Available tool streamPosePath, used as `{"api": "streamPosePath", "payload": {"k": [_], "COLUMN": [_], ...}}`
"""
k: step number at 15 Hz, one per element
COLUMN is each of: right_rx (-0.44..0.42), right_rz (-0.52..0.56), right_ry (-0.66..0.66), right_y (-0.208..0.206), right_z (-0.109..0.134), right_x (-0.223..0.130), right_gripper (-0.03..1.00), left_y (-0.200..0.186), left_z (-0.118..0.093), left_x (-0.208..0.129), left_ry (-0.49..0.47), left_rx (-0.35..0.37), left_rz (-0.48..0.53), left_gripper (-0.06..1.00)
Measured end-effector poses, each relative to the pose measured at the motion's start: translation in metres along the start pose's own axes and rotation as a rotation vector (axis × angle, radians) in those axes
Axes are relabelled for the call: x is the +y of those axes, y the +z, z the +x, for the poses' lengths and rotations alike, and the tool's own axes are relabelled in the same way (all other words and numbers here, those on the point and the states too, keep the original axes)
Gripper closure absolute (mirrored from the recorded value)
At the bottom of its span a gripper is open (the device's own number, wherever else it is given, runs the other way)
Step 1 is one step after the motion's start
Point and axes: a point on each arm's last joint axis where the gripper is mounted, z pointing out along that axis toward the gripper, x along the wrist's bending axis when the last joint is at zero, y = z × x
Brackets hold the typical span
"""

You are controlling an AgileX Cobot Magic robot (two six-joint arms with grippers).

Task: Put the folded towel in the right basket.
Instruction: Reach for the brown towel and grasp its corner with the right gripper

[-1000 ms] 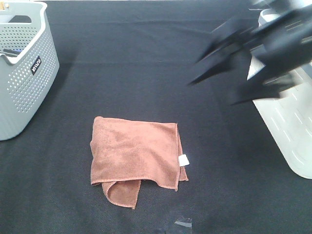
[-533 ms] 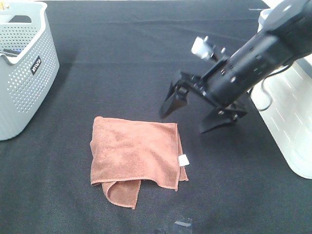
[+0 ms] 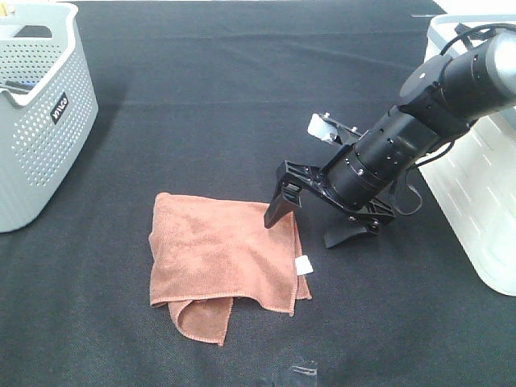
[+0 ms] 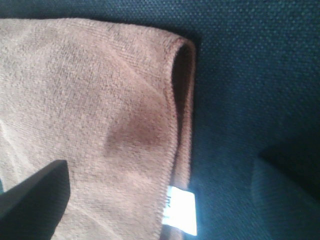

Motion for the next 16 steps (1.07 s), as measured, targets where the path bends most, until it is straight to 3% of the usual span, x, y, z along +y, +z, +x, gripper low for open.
{"api": "streamPosePath", "payload": {"k": [7, 9, 13, 16], "right_rx": [0.014, 0.025, 0.073, 0.09], "right_rz": [0.008, 0.003, -0.002, 0.018], "right_ry": [0.025, 0.018, -0.113, -0.127], "right_y": [0.01, 0.027, 0.052, 0.069], "right_z": [0.002, 0.017, 0.071, 0.089], "right_x": [0.001, -0.003, 0.002, 0.003], "right_gripper": [0.02, 0.03, 0.05, 0.12], "left_y": [0.0, 0.0, 0.0, 0.0], "left_z": [0.0, 0.0, 0.0, 0.0], "left_x": [0.0, 0.0, 0.0, 0.0], "left_ry": [0.0, 0.0, 0.0, 0.0], "left_rx": [0.0, 0.0, 0.0, 0.0], "left_rz": [0.0, 0.0, 0.0, 0.0], "left_gripper": [-0.04, -0.04, -0.04, -0.04]}}
